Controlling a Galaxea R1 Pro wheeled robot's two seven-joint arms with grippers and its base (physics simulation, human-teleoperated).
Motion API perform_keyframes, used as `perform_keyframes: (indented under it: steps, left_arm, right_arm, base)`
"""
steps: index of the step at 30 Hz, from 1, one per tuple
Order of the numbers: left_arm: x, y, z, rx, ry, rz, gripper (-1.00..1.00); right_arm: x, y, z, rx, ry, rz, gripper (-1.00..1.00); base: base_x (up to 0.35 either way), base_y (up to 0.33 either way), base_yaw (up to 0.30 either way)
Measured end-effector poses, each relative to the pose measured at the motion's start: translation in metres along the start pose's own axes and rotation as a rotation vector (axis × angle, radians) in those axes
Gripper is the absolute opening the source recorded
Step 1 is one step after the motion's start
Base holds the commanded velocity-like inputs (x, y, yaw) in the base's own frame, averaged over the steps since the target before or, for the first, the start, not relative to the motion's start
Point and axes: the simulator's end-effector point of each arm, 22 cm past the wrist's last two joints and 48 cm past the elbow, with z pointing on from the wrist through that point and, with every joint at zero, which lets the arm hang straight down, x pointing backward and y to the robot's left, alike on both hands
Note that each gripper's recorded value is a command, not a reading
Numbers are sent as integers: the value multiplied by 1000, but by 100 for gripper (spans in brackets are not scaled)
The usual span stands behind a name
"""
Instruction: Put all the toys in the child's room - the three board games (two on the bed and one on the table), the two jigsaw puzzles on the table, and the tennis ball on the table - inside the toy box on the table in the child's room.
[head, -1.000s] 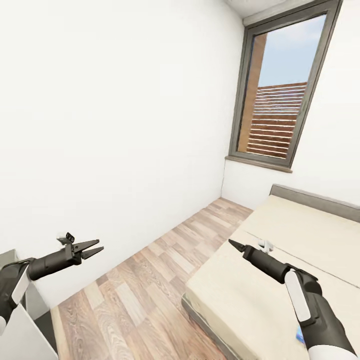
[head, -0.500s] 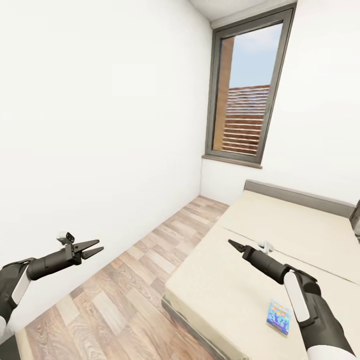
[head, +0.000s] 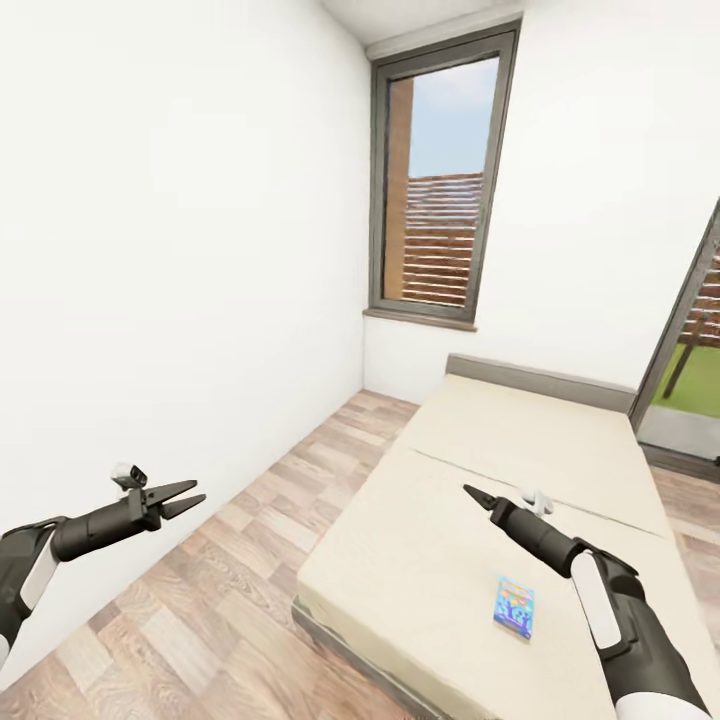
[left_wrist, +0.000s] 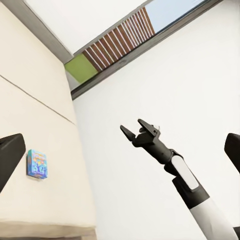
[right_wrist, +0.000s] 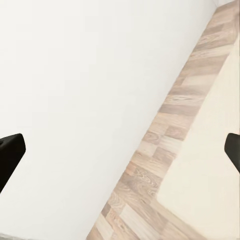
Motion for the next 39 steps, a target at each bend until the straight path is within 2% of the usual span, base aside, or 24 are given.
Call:
perform_keyframes:
  steps: [9, 15, 19, 39]
  left_arm:
    - [-1, 1, -2, -4, -2, 0, 100]
    - [-1, 1, -2, -6, -3, 6, 100]
    - [0, 1, -1, -5, -3, 7, 100]
    - [1, 3, 0, -11, -1, 14, 100]
  right_arm:
    - [7, -12, 2, 18, -9, 13, 100]
    - [-11, -26, -10, 32, -71, 57, 100]
    - [-16, -31, -14, 39, -86, 67, 100]
    - [-16, -32, -14, 41, -91, 75, 100]
  base:
    - [0, 0, -280]
    - [0, 0, -280]
    - [-4, 0, -280]
    - [-114, 0, -280]
